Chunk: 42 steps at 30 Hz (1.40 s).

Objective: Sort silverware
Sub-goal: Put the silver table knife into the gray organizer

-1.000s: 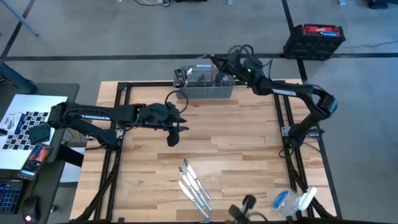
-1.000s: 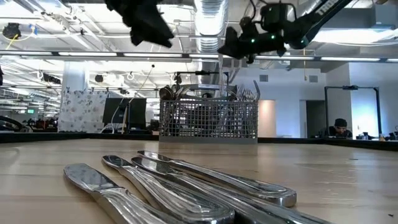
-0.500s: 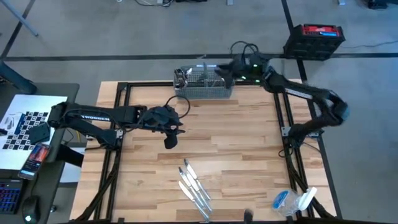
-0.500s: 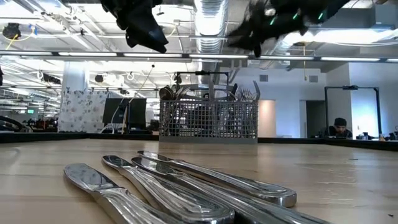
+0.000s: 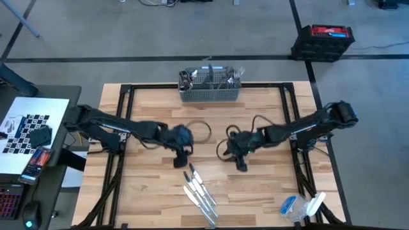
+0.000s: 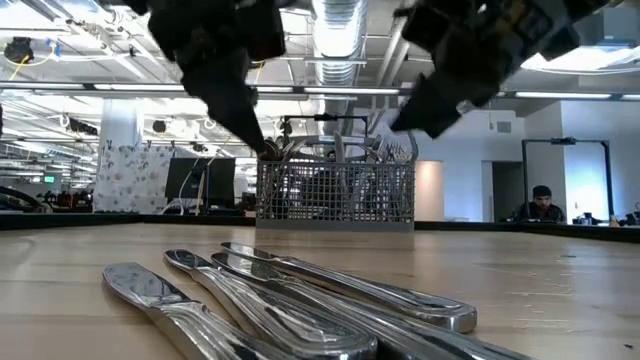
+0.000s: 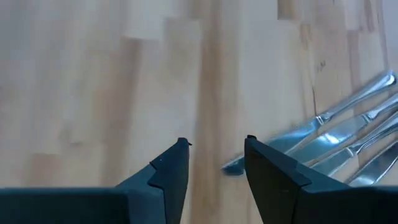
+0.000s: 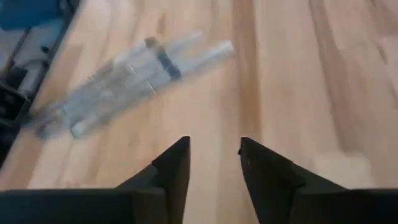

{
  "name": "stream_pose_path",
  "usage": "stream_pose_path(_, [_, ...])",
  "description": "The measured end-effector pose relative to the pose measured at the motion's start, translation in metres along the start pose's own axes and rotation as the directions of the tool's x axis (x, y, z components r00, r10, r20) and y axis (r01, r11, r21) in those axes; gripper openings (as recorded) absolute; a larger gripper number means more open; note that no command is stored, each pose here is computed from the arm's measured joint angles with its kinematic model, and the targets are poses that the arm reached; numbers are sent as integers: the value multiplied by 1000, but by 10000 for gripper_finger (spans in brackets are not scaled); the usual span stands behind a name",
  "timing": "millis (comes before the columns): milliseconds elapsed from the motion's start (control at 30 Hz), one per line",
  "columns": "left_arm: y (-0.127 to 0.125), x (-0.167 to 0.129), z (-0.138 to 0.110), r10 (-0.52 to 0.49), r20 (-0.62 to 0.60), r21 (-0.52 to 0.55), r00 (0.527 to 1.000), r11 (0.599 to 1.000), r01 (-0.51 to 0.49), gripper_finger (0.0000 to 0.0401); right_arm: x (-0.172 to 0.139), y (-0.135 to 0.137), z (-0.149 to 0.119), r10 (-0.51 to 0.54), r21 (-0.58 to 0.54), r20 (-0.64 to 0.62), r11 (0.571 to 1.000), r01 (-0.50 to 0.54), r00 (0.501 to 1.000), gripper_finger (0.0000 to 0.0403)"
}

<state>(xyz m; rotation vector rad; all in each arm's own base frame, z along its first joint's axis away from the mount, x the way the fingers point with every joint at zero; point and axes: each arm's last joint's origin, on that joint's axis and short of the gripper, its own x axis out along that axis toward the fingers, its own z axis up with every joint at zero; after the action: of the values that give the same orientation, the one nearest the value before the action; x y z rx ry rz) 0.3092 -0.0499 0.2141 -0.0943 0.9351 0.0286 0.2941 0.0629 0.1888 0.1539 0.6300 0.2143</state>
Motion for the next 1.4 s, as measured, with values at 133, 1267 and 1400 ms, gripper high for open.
stream_pose_path(133, [-21,31,-7,-30,-18,1,999,1000,30,137,29,7,-14,34,-74,6,997,-33,999,45])
stream_pose_path(1267, [-49,59,-31,71,-88,-38,994,996,-75,137,122,-11,-20,89,-182,-292,972,-147,952,0])
stream_pose_path(1400, [-49,59,-31,71,-88,2,994,997,-71,137,111,-21,-21,51,-156,-380,981,-118,923,0])
